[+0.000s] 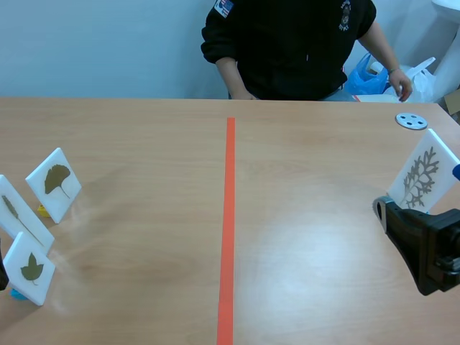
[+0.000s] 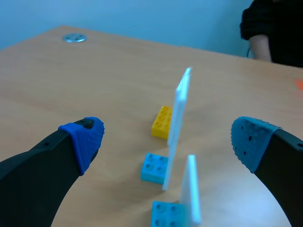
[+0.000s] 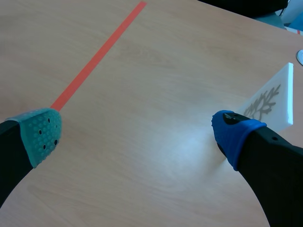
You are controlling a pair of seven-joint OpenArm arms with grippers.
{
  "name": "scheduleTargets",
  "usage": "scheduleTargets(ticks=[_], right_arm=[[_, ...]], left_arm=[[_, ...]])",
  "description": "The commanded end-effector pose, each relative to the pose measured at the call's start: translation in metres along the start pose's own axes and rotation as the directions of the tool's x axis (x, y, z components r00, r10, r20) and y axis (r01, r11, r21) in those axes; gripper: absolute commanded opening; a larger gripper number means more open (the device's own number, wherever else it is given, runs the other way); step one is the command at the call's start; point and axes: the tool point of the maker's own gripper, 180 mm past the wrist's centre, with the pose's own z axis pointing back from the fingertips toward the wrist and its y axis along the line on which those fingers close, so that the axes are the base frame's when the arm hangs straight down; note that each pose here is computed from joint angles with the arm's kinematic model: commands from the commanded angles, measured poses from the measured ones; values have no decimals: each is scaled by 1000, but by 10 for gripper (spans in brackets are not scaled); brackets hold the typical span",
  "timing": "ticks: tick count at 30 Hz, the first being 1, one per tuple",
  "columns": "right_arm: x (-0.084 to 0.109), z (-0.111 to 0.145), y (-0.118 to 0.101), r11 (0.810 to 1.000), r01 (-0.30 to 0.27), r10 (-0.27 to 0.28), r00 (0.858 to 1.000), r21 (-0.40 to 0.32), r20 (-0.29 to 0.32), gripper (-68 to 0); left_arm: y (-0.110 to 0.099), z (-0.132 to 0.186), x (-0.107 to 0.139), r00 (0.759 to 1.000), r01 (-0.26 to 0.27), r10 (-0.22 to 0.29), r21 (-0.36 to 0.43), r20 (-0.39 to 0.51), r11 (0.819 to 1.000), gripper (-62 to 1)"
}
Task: Sort the leaf by its shape. The table is split by an orange tape line. A compound leaf with several leaflets goes to the left side, a simple leaf with one blade goes to the right side. Return to the home posture when a red brick is placed on the table.
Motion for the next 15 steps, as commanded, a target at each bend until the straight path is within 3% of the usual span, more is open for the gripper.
scheduleTargets(ticks=[1,5,9,11,15], right_arm=[[15,-1,-4,1000,-9,10,999,-15,51,4],[15,-1,-4,1000,-11,12,999,-15,49,4],[14,-1,-5,1000,-16,17,999,-16,42,4],[13,-1,-5,1000,-15,16,999,-16,40,4],[13,-1,-5,1000,-15,15,999,-16,40,4]], left_arm=[[-12,3,10,1000,-7,6,-54,-5,998,-34],[-43,8,27,998,-19,9,-185,-54,983,7],[-76,15,44,995,-26,-6,-315,-100,949,14],[-96,20,51,992,-36,-13,-389,-124,921,14],[-136,33,64,985,-49,-49,-546,-163,836,14]])
